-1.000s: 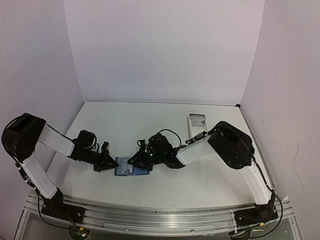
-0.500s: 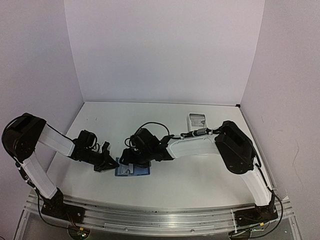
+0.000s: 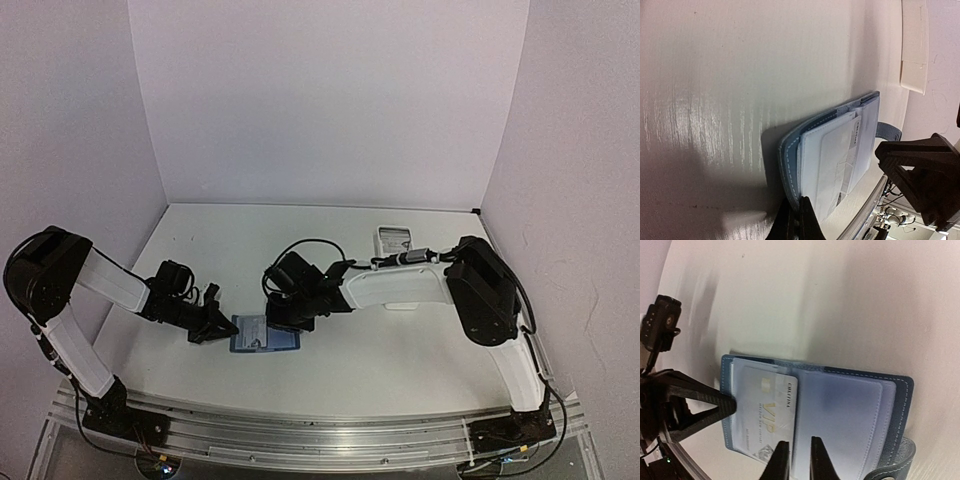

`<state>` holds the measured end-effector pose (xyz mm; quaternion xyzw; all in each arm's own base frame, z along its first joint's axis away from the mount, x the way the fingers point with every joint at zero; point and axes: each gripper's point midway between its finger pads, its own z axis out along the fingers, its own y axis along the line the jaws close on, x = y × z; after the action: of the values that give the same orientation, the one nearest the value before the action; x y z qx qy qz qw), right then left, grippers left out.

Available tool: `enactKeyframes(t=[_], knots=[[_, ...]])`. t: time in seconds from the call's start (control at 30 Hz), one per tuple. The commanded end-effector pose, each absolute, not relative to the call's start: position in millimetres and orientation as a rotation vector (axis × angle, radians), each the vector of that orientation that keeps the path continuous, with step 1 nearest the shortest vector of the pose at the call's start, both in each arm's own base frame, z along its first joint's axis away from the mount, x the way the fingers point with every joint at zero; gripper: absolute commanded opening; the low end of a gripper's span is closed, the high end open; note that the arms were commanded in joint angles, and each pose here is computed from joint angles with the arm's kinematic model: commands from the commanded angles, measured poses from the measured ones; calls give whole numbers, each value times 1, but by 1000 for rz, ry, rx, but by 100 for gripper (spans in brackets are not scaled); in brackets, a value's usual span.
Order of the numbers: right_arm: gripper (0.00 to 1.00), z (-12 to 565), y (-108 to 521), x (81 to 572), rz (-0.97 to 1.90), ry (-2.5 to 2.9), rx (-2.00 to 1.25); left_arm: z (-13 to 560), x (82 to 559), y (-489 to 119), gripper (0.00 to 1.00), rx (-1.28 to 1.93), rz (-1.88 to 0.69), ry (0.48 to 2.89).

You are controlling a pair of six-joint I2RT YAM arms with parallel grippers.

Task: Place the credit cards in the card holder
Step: Insert the credit card into the card holder.

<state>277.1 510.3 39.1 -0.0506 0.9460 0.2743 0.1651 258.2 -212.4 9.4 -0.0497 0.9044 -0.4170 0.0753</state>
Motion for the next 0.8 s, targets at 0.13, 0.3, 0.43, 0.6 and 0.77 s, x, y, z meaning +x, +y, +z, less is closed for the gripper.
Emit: enactKeyframes(t=[0.13,0.3,0.43,0.6,0.77], knots=[[0,14,512,265,763,2776,-191,-9,249,-198,0,-219,-1121,2785],[0,1,516,265,746,2784,-230,-9,249,-197,0,-221,-1117,2785],[0,-9,521,261,756,2806,-252,-9,248,-198,0,-220,-1119,2788],[0,-16,522,259,748,2822,-247,-9,249,-198,0,-219,-1121,2786],[0,-13,553,249,933,2826,-350,-7,250,-200,0,-207,-1138,2776]])
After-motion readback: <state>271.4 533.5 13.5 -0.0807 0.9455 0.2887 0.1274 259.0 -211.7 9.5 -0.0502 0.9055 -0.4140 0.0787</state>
